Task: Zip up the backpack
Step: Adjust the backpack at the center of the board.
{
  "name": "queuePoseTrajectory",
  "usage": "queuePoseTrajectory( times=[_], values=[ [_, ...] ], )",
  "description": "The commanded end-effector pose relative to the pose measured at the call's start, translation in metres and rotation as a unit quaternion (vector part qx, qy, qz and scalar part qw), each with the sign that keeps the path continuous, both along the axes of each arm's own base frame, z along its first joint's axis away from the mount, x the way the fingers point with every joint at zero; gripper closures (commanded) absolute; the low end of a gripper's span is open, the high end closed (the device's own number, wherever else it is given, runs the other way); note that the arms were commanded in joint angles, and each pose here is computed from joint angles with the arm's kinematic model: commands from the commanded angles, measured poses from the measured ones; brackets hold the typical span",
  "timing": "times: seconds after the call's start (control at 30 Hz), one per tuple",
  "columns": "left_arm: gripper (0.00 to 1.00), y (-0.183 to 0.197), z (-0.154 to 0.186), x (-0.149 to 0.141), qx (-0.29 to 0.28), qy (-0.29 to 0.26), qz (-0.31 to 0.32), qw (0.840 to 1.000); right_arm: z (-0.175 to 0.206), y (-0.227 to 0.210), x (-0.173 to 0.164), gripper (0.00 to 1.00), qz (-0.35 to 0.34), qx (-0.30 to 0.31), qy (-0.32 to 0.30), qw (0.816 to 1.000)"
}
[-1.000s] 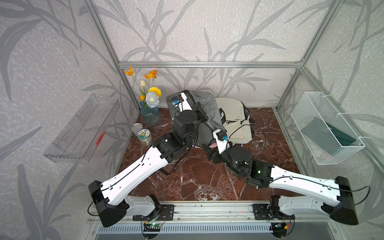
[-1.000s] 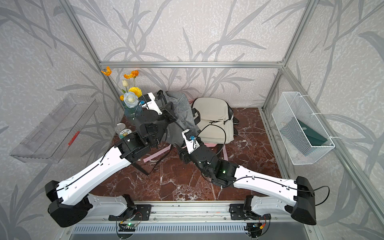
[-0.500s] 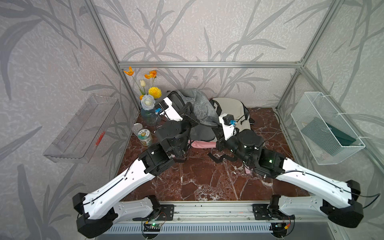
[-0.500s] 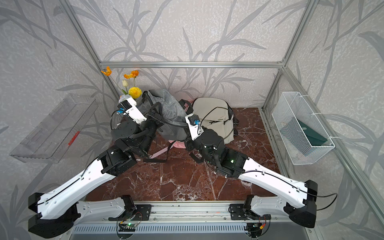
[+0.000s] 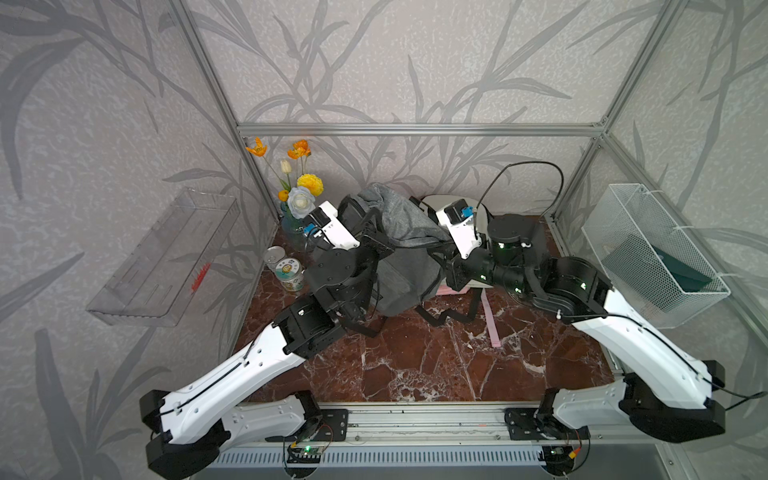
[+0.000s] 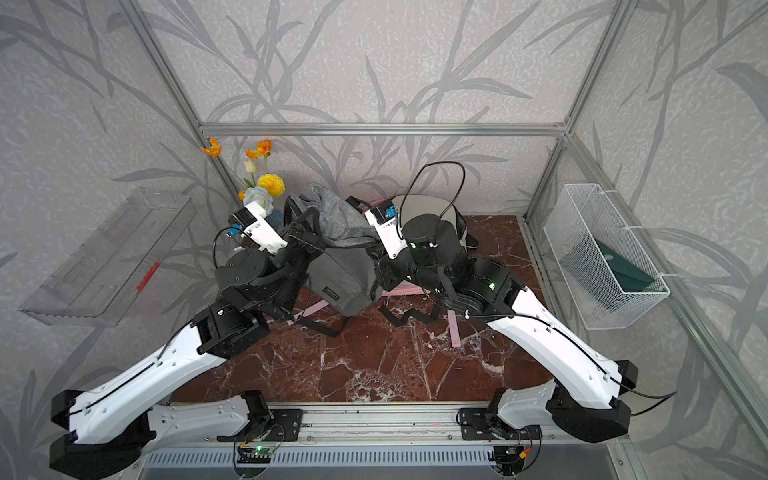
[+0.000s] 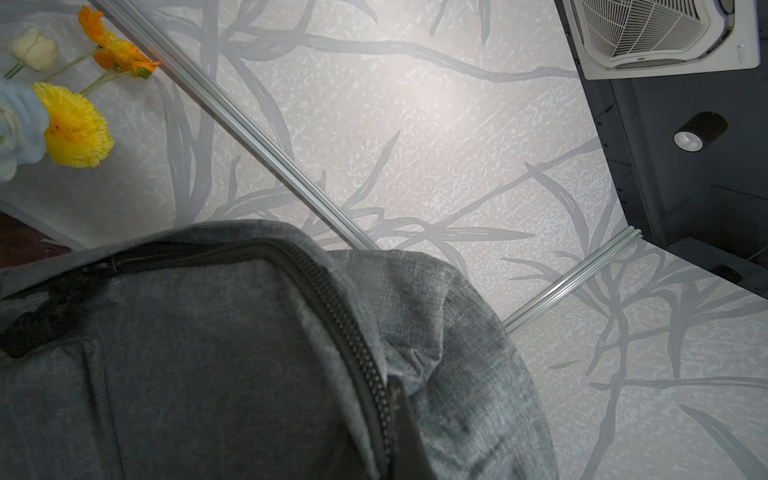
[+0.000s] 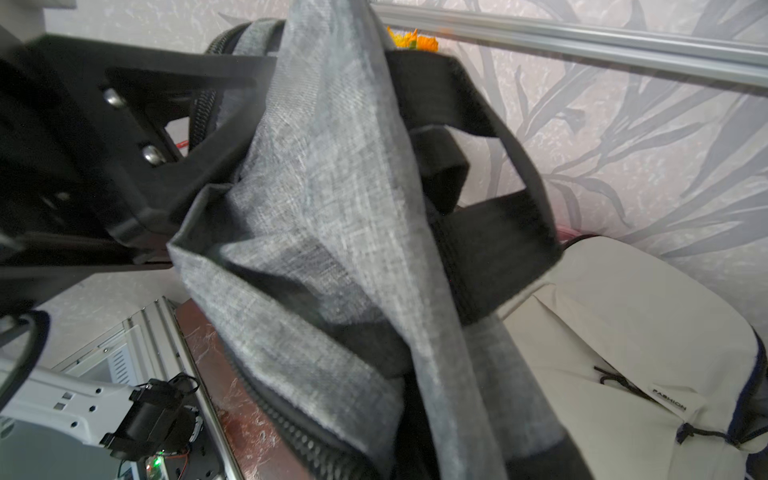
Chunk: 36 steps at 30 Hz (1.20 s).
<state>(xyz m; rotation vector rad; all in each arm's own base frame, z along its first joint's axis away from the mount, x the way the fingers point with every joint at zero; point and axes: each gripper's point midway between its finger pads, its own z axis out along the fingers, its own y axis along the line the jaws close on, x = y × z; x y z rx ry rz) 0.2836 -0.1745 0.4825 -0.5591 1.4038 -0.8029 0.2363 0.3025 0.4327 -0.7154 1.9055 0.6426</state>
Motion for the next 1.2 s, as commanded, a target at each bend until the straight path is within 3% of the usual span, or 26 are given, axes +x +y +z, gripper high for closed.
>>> queuePoseTrajectory(
  times=[0.0, 0.2, 0.3, 0.43, 0.63, 0.87, 1.0, 1.17],
  values=[
    [1.00, 0.040, -0.019, -0.010, 0.026, 0.027, 0.059, 0.998, 0.026, -0.041, 0.006, 1.00, -0.059, 0.017, 0.006, 0.998],
    [1.00, 0.068, -0.059, -0.029, 0.009, 0.051, 0.063, 0.997, -0.018, -0.009, 0.005, 1.00, -0.008, -0.018, 0.076, 0.997],
    [0.98, 0.086, -0.075, -0.034, 0.035, 0.067, 0.100, 0.992, -0.043, 0.018, 0.021, 1.00, 0.001, -0.038, 0.106, 0.994],
    [0.94, 0.108, -0.105, -0.030, 0.094, 0.091, 0.162, 0.978, -0.071, 0.042, 0.060, 1.00, -0.032, -0.075, 0.100, 0.992],
    [0.89, 0.135, -0.166, -0.012, 0.101, 0.154, 0.190, 0.964, -0.114, 0.082, 0.122, 1.00, -0.065, -0.099, 0.077, 0.990],
    [0.70, 0.148, -0.208, 0.027, 0.112, 0.210, 0.195, 0.952, -0.155, 0.117, 0.166, 1.00, -0.082, -0.107, 0.053, 0.989],
    [0.51, 0.148, -0.220, 0.045, 0.112, 0.228, 0.179, 0.950, -0.169, 0.140, 0.176, 1.00, -0.044, -0.099, 0.017, 0.994],
    [0.39, 0.147, -0.223, 0.047, 0.124, 0.236, 0.161, 0.950, -0.194, 0.162, 0.191, 1.00, -0.011, -0.106, 0.009, 0.994]
  ],
)
